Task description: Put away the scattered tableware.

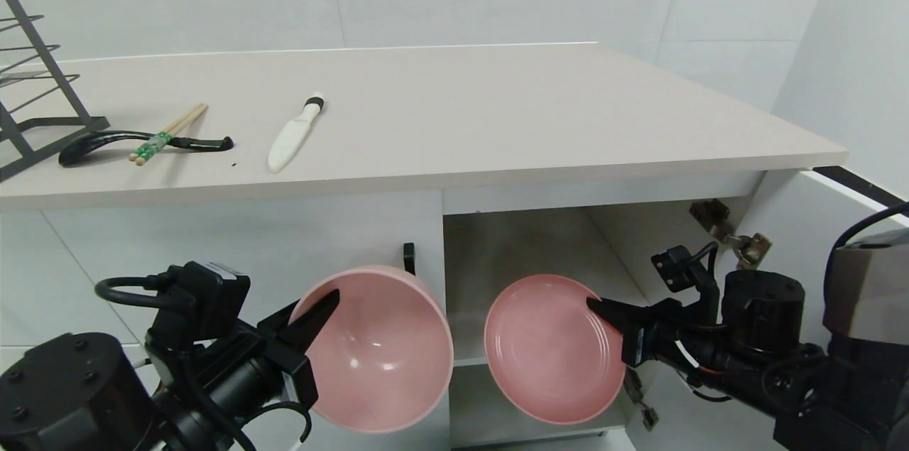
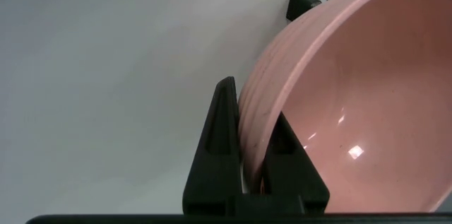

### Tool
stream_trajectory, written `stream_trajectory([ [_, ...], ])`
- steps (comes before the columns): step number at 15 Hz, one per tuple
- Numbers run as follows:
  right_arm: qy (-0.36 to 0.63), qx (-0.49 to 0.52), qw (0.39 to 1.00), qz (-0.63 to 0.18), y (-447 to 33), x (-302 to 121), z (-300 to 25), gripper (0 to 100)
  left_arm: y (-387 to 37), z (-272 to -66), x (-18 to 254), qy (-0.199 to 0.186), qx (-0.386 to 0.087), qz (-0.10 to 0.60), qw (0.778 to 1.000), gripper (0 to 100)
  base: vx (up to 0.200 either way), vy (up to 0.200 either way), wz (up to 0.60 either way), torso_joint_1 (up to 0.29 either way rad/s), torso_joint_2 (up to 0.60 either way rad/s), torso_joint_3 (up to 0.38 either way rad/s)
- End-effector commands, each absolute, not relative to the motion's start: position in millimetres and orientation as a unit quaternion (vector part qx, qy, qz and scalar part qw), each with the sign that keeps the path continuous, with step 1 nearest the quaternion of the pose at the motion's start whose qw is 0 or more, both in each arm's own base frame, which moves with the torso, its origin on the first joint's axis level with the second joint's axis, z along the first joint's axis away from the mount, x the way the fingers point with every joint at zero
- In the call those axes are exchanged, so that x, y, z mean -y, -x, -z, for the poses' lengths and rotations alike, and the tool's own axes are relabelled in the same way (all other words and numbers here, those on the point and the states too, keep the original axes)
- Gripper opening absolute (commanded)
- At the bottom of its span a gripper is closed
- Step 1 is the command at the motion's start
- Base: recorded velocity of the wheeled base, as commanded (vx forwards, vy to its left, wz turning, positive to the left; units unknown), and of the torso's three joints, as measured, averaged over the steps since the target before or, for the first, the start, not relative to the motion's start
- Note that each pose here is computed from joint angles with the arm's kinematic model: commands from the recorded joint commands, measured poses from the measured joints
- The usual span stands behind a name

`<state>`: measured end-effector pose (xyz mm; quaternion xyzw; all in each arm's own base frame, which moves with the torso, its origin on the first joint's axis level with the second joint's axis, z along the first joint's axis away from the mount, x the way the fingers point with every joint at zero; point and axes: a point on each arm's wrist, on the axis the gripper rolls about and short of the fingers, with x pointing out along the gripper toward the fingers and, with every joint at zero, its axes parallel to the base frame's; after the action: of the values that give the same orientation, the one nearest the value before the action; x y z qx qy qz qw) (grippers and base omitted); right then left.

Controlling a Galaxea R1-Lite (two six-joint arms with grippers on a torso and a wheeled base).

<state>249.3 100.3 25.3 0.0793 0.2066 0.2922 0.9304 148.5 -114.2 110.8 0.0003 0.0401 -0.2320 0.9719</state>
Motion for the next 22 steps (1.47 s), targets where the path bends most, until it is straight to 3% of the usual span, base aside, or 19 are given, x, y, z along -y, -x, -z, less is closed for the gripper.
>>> stream_trajectory([
  [1, -0.078, -0.217, 0.928, -0.292, -248.6, -100.8, -19.8, 0, -148.7, -110.4, 114.4, 0.0, -0.041, 0.232, 0.972, 0, 0.0, 0.0, 0.0, 0.0, 0.0, 0.0],
  [18, -0.081, -0.203, 0.941, -0.26, -322.6, -119.8, 43.9, 0, -150.3, -106.7, 115.8, -0.003, -0.05, 0.231, 0.972, 0, 0.0, 0.0, 0.0, 0.0, 0.0, 0.0],
  [22, -0.112, -0.186, 0.942, -0.257, -337.5, -123.9, 43.8, 0, -150.5, -106.4, 115.9, -0.003, -0.051, 0.231, 0.972, 0, 0.0, 0.0, 0.0, 0.0, 0.0, 0.0],
])
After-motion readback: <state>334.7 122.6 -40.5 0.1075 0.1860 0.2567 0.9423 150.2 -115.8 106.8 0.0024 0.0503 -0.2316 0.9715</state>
